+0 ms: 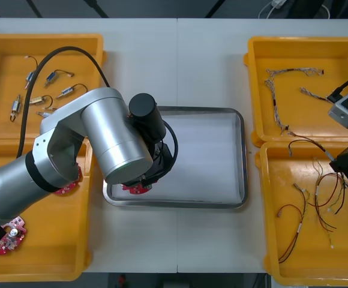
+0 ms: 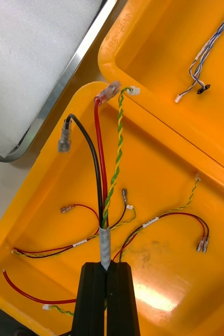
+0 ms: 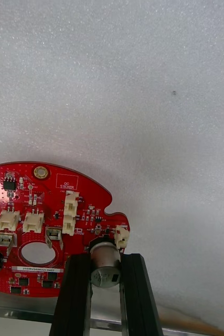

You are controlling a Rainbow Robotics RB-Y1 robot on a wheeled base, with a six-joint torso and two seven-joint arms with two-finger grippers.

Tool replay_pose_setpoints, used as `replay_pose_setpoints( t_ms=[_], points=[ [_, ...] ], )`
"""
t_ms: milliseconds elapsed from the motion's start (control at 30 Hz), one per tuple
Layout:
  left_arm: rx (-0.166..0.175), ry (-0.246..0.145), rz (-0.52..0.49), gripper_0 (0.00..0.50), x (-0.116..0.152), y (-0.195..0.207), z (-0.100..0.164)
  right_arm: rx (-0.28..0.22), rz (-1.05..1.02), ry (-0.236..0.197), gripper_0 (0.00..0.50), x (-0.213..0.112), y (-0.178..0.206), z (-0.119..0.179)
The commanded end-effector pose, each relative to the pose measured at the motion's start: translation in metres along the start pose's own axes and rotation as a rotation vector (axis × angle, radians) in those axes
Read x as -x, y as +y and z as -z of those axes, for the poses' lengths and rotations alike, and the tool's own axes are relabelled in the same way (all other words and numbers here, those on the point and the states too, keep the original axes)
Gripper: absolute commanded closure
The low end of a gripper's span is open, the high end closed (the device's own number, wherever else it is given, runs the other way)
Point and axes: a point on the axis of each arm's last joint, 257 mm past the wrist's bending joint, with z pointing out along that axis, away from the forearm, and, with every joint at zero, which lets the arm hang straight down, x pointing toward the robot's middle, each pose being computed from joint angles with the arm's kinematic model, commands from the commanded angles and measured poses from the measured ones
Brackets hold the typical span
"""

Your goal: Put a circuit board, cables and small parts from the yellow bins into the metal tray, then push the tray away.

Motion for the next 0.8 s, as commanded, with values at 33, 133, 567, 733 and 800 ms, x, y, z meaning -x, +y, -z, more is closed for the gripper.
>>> replay_pose_setpoints(
  t_ms=[33, 133, 567, 733, 800],
  points=[
    [-0.043, -0.007, 0.037, 0.410, -0.006, -0.024, 0.007, -0.040, 0.033, -0.002, 0.500, 0.005, -0.005, 0.010],
    [-0.041, -0.016, 0.037, 0.360, -0.004, -0.023, 0.007, -0.040, 0.033, -0.002, 0.500, 0.005, -0.005, 0.010],
    [-0.058, -0.047, 0.038, 0.082, 0.004, -0.025, 0.009, -0.040, 0.033, -0.002, 0.500, 0.005, -0.005, 0.010],
    [-0.074, -0.079, 0.034, 0.000, 0.018, -0.024, 0.032, -0.017, 0.019, 0.033, 0.500, -0.007, -0.001, 0.002],
    [-0.083, -0.072, 0.026, 0.000, 0.022, -0.022, 0.049, -0.014, 0.023, 0.037, 0.500, -0.008, 0.000, 0.001]
  ],
)
